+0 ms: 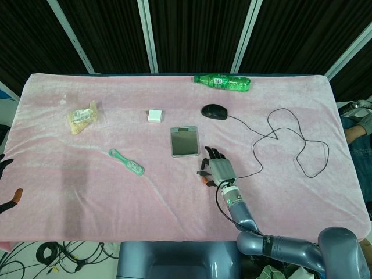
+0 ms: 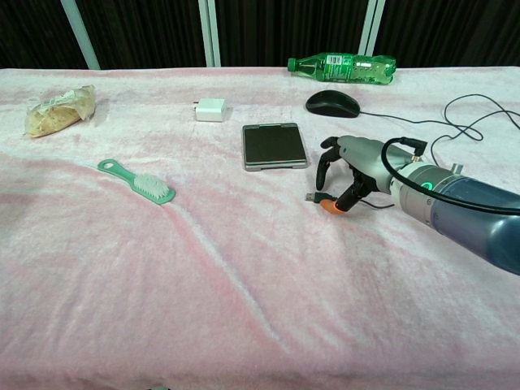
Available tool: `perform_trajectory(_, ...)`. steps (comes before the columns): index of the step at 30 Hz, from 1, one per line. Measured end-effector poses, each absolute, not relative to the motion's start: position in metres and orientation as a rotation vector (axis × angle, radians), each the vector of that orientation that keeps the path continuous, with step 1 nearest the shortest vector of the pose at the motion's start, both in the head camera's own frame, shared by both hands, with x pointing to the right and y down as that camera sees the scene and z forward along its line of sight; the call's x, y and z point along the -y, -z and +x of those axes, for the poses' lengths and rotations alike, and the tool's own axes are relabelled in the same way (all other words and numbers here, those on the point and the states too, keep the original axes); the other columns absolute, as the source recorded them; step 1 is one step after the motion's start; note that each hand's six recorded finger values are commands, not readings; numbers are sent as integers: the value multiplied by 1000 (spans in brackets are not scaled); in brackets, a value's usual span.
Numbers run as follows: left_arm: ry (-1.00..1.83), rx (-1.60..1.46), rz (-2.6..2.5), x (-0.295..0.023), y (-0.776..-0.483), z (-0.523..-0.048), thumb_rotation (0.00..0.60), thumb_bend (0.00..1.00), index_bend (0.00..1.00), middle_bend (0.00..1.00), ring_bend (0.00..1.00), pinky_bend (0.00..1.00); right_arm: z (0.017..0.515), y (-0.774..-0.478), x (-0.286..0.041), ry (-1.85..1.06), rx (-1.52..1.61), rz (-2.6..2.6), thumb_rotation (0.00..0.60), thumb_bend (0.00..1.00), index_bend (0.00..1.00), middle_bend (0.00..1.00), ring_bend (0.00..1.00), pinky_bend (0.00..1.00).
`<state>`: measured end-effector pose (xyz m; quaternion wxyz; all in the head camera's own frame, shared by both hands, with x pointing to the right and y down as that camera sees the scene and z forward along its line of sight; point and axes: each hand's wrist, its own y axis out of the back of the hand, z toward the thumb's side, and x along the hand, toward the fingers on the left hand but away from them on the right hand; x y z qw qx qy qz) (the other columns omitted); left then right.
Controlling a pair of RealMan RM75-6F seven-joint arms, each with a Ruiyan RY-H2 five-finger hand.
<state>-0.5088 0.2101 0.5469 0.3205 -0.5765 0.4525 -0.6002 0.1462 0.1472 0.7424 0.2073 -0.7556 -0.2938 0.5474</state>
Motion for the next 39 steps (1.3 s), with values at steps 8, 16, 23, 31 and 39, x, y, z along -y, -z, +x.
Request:
perform_trajectory(8, 1576, -1189, -1515, -210, -547, -509, 600, 339, 163, 61, 0, 0, 146, -743, -147, -1527, 821, -2097, 600, 279, 509, 34, 46, 164)
perform_trajectory(16, 1576, -1189, -1514, -210, -547, -508, 600, 339, 163, 61, 0, 0, 146, -746, -150, -1540, 814, -2094, 600, 279, 512, 34, 46, 164)
perform_trajectory(23, 1574, -1191, -1516, -210, -547, -508, 600, 339, 163, 61, 0, 0, 145, -747, -150, -1542, 815, -2096, 600, 281, 541, 34, 46, 164)
perform_trajectory(31, 1574, -1195, -1518, -210, -547, -509, 600, 339, 163, 61, 0, 0, 144, -748, -150, -1539, 826, -2104, 600, 301, 557, 35, 46, 164)
perform_trajectory(39, 1576, -1195, -1518, -210, -547, -509, 600, 339, 163, 61, 0, 0, 146, -743, -146, -1528, 849, -2109, 600, 312, 563, 35, 46, 164)
